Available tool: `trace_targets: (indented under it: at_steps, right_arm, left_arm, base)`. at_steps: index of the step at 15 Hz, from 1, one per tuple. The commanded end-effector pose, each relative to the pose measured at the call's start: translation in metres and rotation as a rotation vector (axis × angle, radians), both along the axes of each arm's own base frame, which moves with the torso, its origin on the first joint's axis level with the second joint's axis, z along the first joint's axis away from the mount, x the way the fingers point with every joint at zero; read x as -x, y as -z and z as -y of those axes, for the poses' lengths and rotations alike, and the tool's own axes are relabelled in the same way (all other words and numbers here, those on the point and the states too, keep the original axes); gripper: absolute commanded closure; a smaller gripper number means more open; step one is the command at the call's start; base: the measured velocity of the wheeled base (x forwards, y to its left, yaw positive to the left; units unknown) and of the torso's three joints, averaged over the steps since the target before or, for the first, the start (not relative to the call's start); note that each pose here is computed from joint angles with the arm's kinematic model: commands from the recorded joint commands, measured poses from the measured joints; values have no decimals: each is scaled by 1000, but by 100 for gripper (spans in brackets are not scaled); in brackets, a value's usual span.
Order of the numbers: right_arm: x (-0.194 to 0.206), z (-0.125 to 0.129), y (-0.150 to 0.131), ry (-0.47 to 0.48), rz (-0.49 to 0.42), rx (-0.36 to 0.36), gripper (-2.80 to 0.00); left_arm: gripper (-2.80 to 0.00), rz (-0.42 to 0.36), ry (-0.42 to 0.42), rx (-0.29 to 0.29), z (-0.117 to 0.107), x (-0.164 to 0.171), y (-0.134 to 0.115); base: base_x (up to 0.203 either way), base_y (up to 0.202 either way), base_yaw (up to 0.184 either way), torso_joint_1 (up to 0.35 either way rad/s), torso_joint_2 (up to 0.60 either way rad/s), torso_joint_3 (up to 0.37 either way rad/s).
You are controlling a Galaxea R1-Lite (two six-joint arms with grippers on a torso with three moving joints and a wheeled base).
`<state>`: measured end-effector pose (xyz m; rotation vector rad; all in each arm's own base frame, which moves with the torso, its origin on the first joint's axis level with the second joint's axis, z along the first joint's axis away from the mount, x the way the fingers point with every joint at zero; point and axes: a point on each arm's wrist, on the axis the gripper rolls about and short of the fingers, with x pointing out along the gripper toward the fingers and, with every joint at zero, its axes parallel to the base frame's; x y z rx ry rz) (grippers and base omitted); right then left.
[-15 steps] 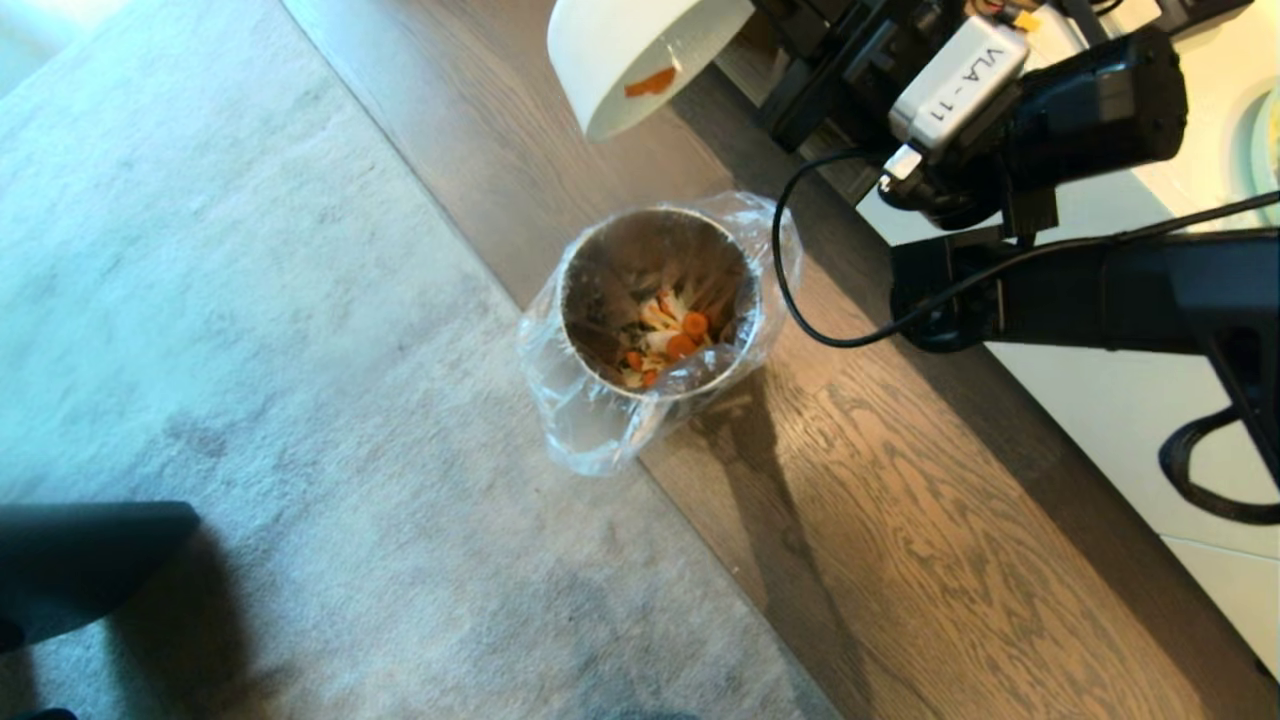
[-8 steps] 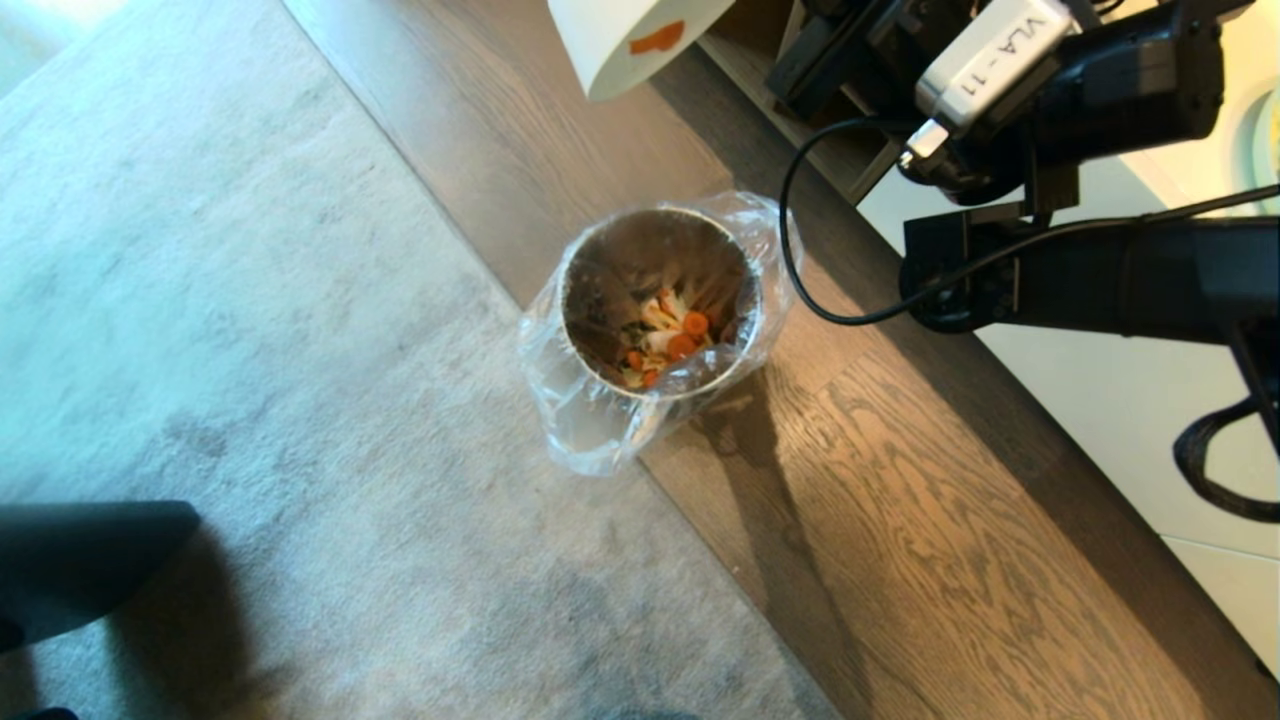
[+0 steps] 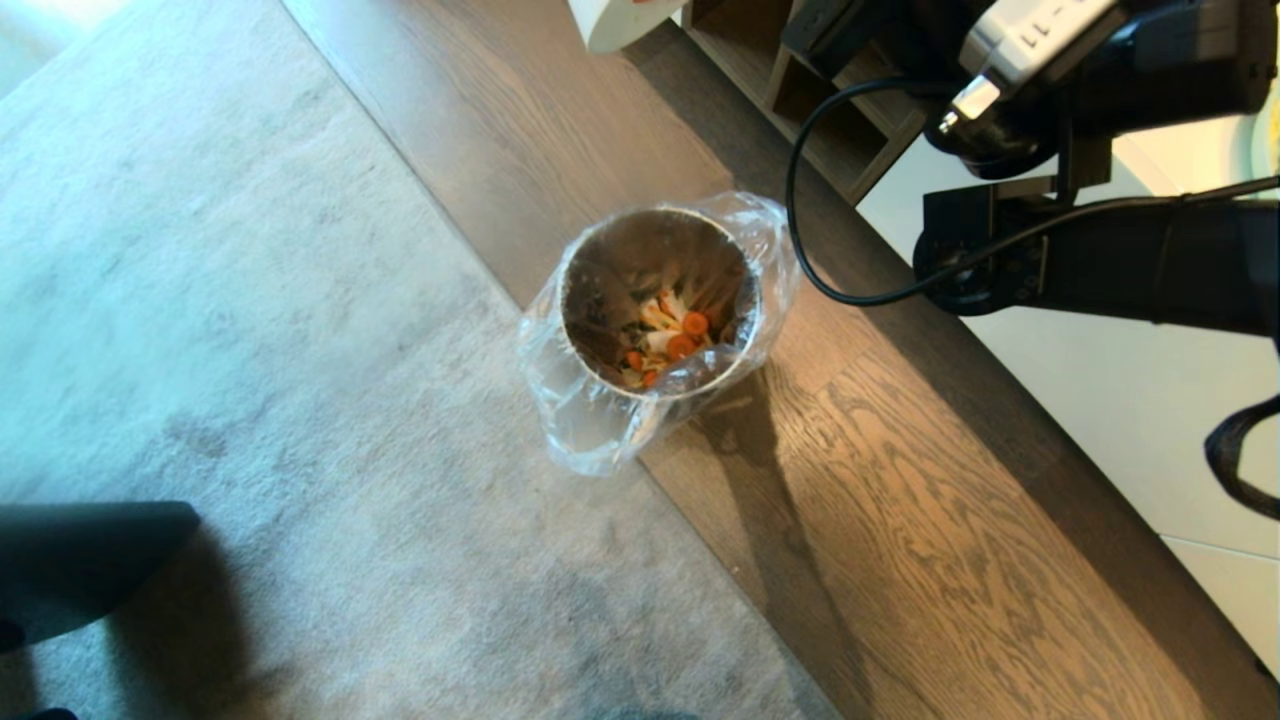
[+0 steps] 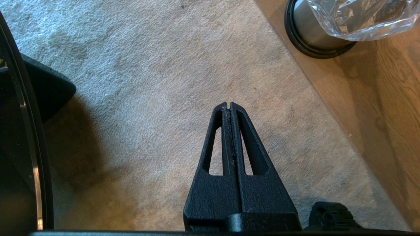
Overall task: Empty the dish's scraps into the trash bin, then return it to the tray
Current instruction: Pour the leftover food from the bowl into the trash can
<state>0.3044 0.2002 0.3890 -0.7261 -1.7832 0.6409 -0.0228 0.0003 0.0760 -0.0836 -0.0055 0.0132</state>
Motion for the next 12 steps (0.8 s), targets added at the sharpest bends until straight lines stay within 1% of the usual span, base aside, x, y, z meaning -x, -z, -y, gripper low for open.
trace_targets:
  at_steps: [1, 4, 6, 7, 8, 10, 11, 12]
  right_arm:
    - [4, 2, -2, -7, 49, -20, 0]
    - [10, 4, -8, -9, 65, -31, 0]
    - [22, 10, -21, -18, 72, -44, 0]
    - [18, 7, -14, 0, 82, -42, 0]
    - [10, 2, -6, 7, 62, -30, 0]
    - [16, 2, -13, -10, 83, -46, 0]
    - [16, 0, -11, -14, 62, -36, 0]
    - [18, -2, -13, -24, 66, -38, 0]
  left_arm:
    - [0, 1, 0, 1, 0, 0, 0]
    - [0, 1, 0, 1, 0, 0, 0]
    - [0, 1, 0, 1, 0, 0, 0]
    - [0, 1, 0, 1, 0, 0, 0]
    - [0, 1, 0, 1, 0, 0, 0]
    - [0, 1, 0, 1, 0, 0, 0]
    - [0, 1, 0, 1, 0, 0, 0]
    - [0, 1, 0, 1, 0, 0, 0]
  base:
    - [0, 0, 0, 0, 0, 0]
    - [0, 0, 0, 0, 0, 0]
    - [0, 0, 0, 0, 0, 0]
    - [0, 0, 0, 0, 0, 0]
    - [0, 0, 0, 0, 0, 0]
    - [0, 0, 0, 0, 0, 0]
    - [0, 0, 0, 0, 0, 0]
    - [0, 0, 0, 0, 0, 0]
